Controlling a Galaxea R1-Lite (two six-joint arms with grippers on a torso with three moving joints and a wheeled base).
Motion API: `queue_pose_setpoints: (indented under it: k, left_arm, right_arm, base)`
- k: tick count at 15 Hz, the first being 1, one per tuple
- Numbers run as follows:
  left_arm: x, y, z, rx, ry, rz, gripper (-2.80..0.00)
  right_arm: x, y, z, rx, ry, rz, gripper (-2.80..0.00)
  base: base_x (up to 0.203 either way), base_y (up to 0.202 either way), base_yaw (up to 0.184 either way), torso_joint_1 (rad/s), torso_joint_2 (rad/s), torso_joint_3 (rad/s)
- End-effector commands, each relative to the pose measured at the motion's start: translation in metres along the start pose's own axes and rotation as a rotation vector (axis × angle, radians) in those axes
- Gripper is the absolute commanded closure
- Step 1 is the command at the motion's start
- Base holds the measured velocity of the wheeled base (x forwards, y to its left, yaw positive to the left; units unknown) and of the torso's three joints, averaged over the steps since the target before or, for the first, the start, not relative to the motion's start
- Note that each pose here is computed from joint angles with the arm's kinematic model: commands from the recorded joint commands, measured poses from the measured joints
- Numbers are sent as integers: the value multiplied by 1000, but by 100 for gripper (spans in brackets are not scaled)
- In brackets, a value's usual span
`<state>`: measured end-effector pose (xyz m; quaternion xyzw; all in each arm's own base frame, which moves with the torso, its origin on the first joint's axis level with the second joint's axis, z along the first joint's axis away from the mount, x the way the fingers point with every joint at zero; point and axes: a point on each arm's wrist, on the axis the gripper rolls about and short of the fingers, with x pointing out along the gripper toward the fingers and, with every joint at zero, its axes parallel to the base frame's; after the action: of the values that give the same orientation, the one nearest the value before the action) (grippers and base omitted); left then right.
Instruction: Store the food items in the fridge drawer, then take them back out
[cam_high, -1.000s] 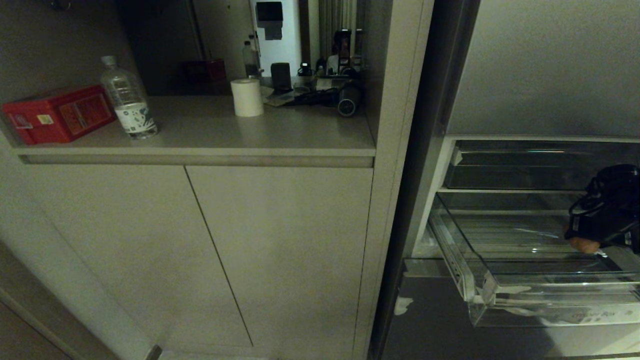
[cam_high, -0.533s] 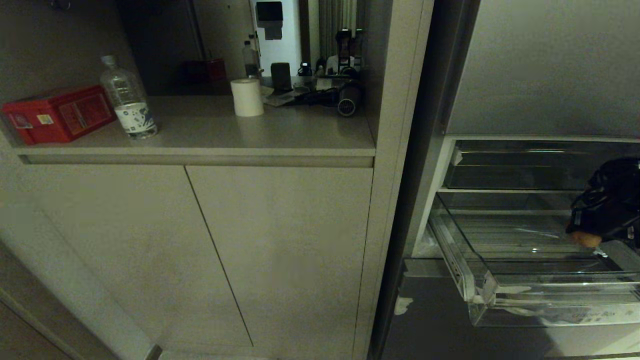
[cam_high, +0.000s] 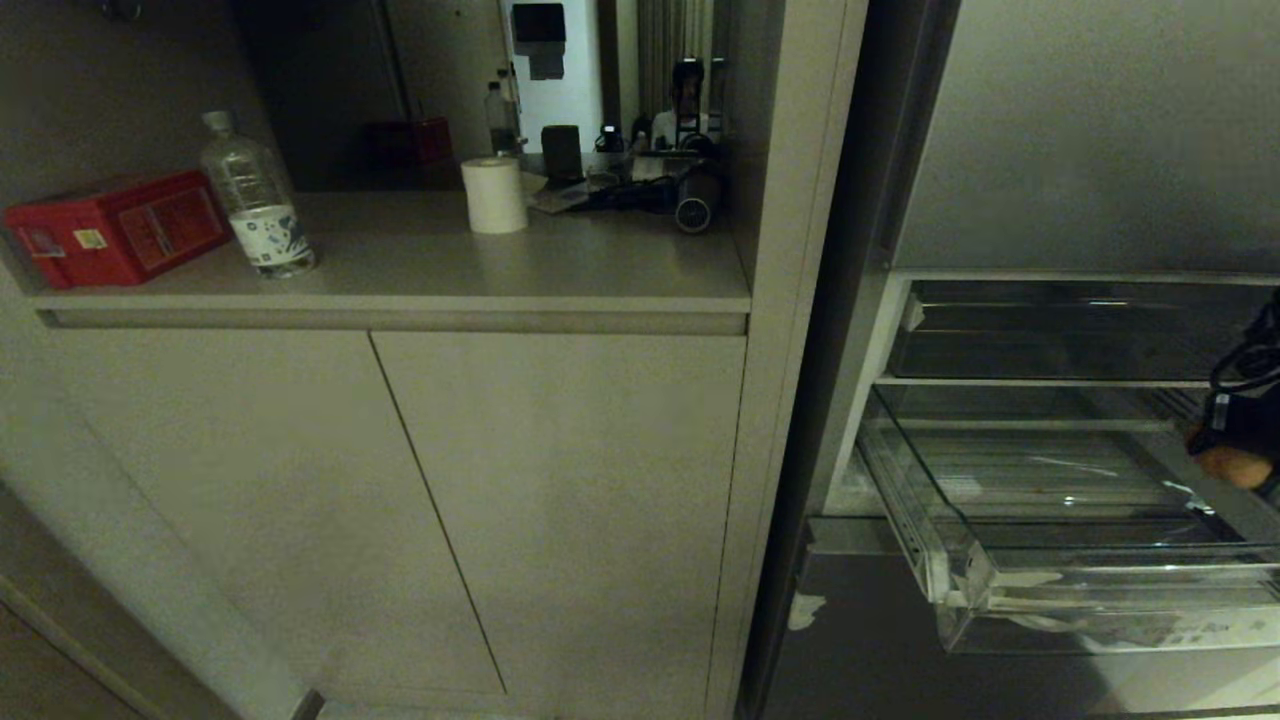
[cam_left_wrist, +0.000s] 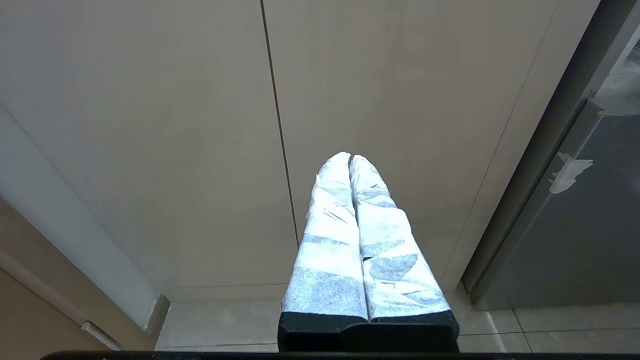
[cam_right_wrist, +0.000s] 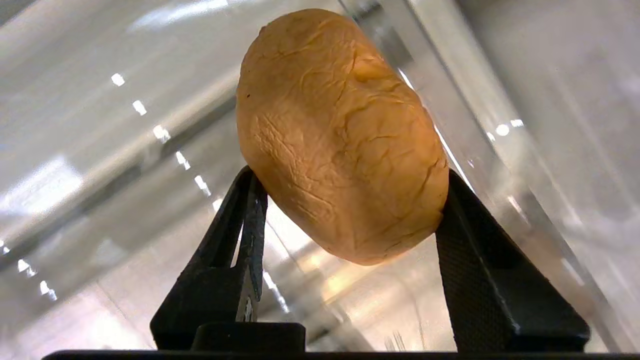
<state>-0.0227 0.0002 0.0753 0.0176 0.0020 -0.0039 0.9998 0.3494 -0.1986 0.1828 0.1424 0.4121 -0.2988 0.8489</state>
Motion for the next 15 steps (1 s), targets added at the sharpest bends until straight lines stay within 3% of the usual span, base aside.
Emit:
queue_pose_setpoints:
  k: [1,9,15]
  left_arm:
    - [0,0,0,0,1,0,0]
    - [0,0,0,0,-1,0,0]
    - [0,0,0,0,1,0,0]
  right_arm:
    - [-53,-12,-6,20,-65,-2,0]
    - [-146,-56,-55,135,-161,-63,0]
    - [-238,-74,-147,286,-445,-107,0]
  base:
    - [0,0,0,0,0,0]
    - [0,0,0,0,0,0]
    - [0,0,0,0,0,0]
